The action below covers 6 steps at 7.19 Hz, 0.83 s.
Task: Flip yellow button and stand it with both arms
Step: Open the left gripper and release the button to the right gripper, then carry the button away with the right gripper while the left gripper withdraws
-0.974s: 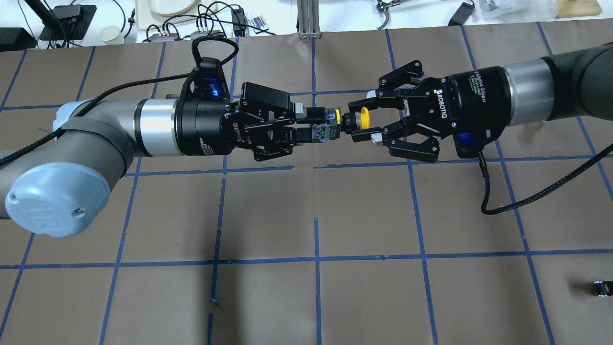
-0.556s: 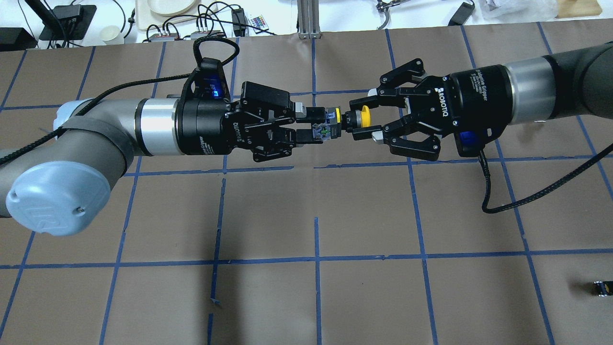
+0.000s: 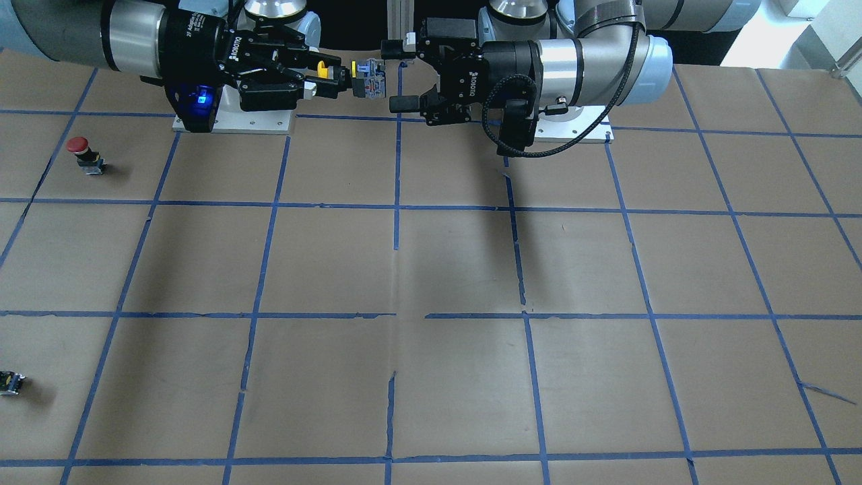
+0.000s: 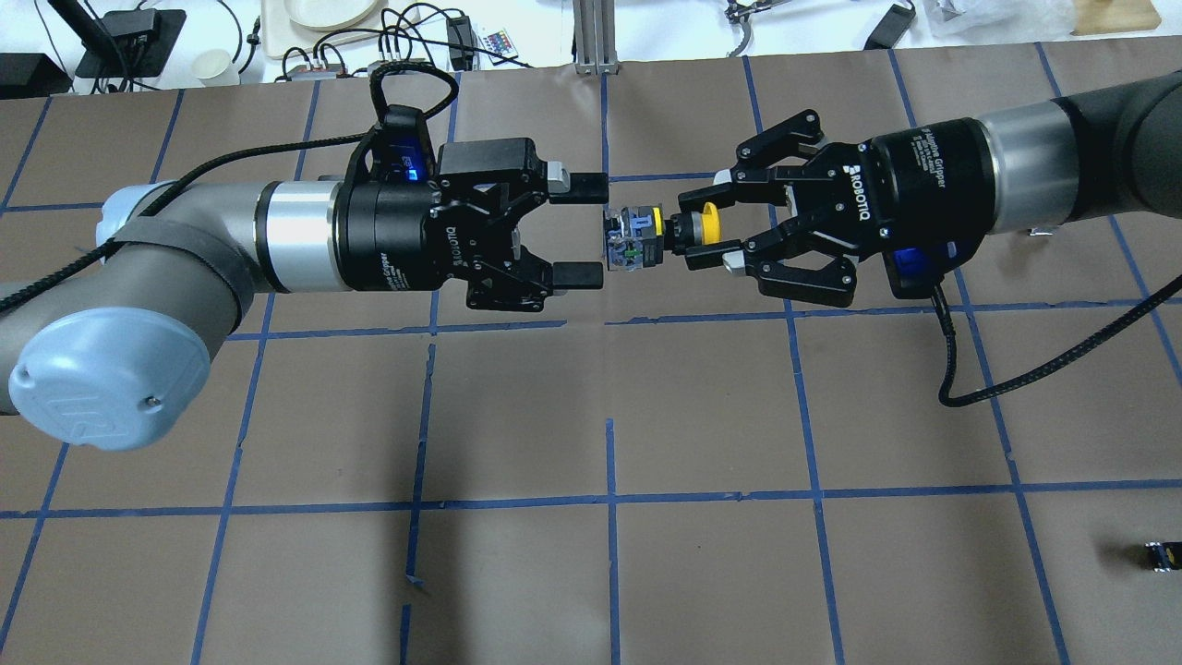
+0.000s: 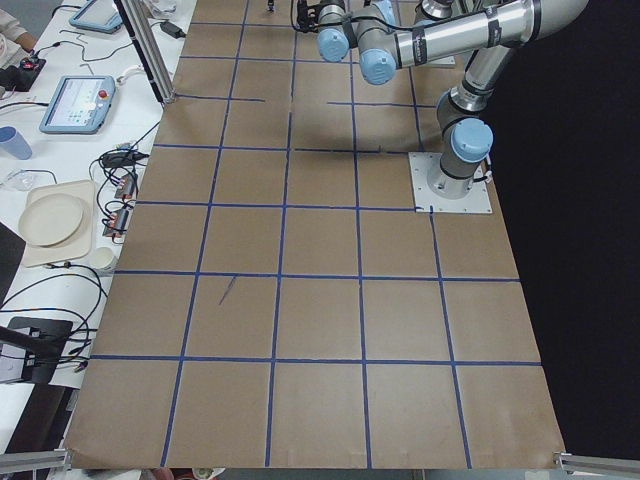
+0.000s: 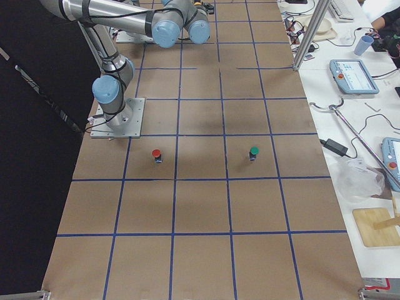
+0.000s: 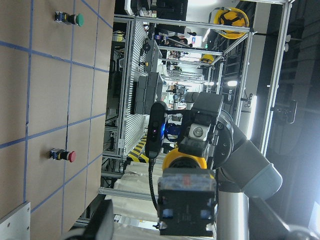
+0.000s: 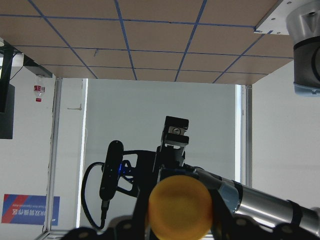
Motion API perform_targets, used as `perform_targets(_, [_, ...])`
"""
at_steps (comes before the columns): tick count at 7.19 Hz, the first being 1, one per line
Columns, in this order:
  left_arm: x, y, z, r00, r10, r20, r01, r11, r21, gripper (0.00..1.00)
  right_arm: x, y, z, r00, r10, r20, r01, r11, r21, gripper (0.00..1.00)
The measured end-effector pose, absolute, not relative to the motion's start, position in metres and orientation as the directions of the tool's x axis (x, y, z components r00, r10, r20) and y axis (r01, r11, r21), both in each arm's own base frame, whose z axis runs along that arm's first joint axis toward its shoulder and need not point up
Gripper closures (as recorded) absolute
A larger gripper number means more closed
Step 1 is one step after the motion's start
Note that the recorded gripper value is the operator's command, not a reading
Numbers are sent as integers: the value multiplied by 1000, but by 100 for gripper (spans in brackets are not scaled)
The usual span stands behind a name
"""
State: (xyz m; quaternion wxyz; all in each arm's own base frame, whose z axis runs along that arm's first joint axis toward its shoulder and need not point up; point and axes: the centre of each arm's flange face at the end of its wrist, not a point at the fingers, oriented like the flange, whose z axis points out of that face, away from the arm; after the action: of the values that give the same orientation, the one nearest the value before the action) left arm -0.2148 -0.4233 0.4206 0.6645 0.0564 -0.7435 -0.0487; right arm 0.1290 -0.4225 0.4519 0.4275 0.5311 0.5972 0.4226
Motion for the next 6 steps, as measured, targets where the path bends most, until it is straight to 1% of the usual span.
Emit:
perform_targets(2, [-194, -436, 410, -351, -173, 920, -75, 985, 157, 1, 91, -430, 466, -169, 979, -115, 432, 178, 884, 97])
perform_targets(3, [-171, -444, 398, -485, -196, 852, -128, 980, 153, 1, 74, -434, 471, -211, 968, -133, 501, 224, 836, 97])
perform_targets(4, [-139, -451, 381, -631, -231, 741, -186, 972, 144, 1, 61, -437, 470, -267, 952, -147, 559, 277, 781, 97])
perform_targets(6, [-88, -454, 357, -843, -273, 464, -246, 962, 120, 1, 43, -443, 463, -421, 887, -188, 623, 433, 652, 97])
